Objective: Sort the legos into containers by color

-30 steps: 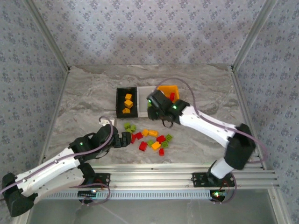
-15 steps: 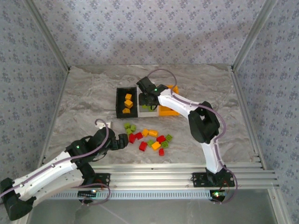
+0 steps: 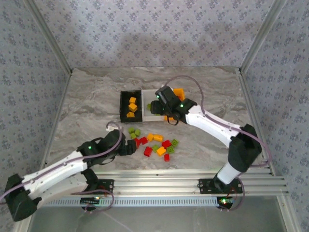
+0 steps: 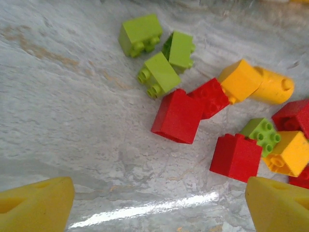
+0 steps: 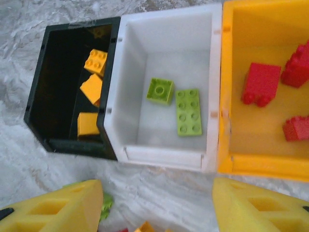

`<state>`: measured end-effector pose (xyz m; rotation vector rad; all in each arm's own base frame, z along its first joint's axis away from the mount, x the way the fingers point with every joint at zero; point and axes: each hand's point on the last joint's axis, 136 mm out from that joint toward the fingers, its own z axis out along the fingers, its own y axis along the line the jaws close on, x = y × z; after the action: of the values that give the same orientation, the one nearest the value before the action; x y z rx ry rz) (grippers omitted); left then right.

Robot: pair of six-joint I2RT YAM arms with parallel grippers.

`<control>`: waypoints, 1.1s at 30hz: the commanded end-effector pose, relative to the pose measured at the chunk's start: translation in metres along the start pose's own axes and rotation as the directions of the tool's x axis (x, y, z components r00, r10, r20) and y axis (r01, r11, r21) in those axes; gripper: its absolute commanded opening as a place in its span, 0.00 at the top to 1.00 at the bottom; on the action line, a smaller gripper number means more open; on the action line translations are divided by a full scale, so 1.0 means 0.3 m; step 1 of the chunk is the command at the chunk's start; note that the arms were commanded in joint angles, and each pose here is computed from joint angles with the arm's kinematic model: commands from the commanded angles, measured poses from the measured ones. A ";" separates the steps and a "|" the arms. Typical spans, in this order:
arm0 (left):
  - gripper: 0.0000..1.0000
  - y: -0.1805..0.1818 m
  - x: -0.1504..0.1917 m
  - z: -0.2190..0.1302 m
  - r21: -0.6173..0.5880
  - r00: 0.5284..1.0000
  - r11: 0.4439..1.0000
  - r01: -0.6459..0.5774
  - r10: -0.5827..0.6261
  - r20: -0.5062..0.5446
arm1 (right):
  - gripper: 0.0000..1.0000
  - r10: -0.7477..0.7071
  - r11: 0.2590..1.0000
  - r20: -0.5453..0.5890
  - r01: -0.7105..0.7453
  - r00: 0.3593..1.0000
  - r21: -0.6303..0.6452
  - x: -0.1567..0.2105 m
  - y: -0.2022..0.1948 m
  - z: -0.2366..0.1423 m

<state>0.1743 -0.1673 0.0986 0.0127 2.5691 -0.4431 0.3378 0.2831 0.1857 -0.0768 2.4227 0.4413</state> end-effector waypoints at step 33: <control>0.65 -0.051 0.007 0.305 -0.175 0.921 0.916 -0.361 0.322 -0.219 | 0.36 0.131 0.991 0.035 -0.132 0.991 0.026 0.126 -0.190 -0.135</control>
<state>0.2137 -0.2118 0.0201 0.4491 2.7285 -0.0472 0.2938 0.2274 0.1702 0.0585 2.4281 0.4734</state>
